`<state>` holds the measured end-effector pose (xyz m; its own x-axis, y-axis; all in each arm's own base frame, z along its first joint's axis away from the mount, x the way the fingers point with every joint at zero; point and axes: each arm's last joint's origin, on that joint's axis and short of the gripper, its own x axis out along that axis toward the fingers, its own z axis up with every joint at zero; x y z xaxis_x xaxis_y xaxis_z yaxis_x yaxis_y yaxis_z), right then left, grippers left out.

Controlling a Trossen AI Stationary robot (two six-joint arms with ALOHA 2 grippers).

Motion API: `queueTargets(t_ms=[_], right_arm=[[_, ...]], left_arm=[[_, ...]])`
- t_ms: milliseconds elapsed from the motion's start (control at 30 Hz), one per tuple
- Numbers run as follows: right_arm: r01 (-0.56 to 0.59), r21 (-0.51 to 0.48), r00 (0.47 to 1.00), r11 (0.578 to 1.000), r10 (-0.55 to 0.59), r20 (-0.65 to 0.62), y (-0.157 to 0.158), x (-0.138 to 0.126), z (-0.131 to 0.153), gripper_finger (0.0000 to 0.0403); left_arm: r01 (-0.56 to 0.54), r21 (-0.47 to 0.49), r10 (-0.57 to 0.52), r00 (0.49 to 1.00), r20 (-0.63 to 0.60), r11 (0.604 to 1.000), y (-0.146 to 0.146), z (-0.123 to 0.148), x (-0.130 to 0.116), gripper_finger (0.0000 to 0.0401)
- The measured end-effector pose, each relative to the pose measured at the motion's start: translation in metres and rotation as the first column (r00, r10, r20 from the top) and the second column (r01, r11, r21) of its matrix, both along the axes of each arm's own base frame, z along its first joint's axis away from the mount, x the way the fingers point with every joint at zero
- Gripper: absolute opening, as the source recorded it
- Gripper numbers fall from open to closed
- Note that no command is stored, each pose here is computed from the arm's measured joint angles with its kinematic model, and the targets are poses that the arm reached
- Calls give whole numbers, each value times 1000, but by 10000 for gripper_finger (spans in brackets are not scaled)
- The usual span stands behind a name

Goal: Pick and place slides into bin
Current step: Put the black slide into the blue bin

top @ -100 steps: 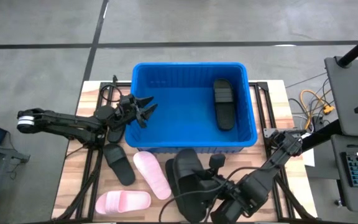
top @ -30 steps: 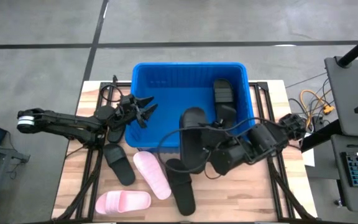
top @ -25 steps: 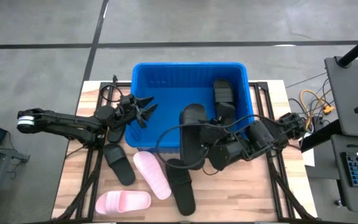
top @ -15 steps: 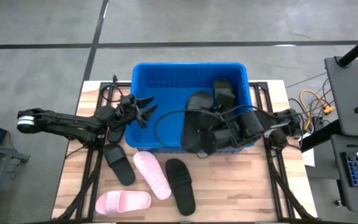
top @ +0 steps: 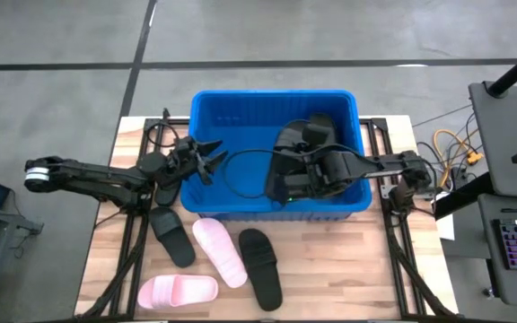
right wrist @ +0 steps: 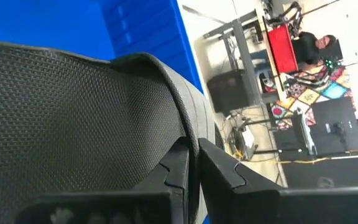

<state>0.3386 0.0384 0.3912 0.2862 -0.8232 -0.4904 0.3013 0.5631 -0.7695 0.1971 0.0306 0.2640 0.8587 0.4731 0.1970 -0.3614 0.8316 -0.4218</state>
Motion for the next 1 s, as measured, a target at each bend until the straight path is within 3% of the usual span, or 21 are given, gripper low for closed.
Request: queueTargets(t_ms=[133,333,533,667,1000], right_arm=[[-6,40,998,999,4,57,-12,-5,-4,19],[-147,81,981,986,135,140,-24,-18,-7,12],[-196,41,980,980,197,-16,-37,-32,-27,10],[-180,99,983,979,183,-21,-49,-38,-37,10],[-209,66,978,976,209,4,-64,-32,-35,10]], left_arm=[[0,0,0,1000,-4,1000,0,-1,0,246],[0,0,0,1000,-4,1000,0,-1,0,246],[1,0,-1,1000,-4,1000,0,-1,0,246],[1,0,-1,1000,-5,1000,0,-1,0,246],[0,-1,0,1000,-4,1000,0,-1,0,246]])
